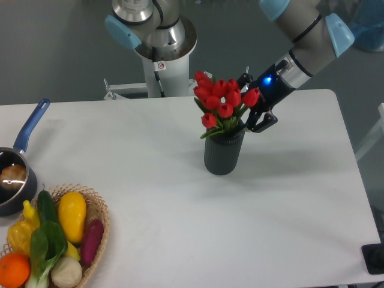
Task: Pick up the flowers from the vase
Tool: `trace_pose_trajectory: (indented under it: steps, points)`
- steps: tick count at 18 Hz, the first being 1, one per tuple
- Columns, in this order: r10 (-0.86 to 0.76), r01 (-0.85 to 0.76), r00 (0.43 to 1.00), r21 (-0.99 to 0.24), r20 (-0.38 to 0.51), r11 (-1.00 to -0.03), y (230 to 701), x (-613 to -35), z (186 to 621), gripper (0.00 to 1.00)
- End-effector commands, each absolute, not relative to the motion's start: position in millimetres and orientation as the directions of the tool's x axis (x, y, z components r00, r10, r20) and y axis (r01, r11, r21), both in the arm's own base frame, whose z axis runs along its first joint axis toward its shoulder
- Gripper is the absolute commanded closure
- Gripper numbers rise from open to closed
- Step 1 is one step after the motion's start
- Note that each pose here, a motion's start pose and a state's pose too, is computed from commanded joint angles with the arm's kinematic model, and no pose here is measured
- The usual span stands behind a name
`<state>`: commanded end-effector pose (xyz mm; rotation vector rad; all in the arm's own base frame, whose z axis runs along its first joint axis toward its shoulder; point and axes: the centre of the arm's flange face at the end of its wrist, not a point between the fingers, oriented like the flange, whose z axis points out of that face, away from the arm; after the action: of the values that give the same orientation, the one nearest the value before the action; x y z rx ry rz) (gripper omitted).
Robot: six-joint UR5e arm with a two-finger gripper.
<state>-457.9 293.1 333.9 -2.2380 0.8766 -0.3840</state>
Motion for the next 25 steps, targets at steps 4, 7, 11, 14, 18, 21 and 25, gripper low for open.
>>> trace_pose_trajectory:
  steps: [4, 7, 11, 14, 18, 21, 25]
  points:
    - [-0.675, -0.463, 0.738, -0.713, 0.019, -0.527, 293, -458, 334, 0.26]
    - [-0.677, -0.454, 0.736, -0.719, 0.030, -0.526, 291, -456, 331, 0.26]
    - [-0.685, -0.460, 0.728, -0.723, 0.024, -0.515, 289, -455, 331, 0.27]
    - [-0.683, -0.450, 0.730, -0.727, 0.035, -0.519, 287, -455, 330, 0.35]
    - [-0.679, -0.440, 0.732, -0.729, 0.046, -0.524, 284, -456, 331, 0.50]
    - [-0.672, -0.424, 0.738, -0.734, 0.060, -0.530, 279, -456, 330, 0.53]
    - [-0.665, -0.411, 0.743, -0.740, 0.067, -0.533, 277, -457, 331, 0.68]
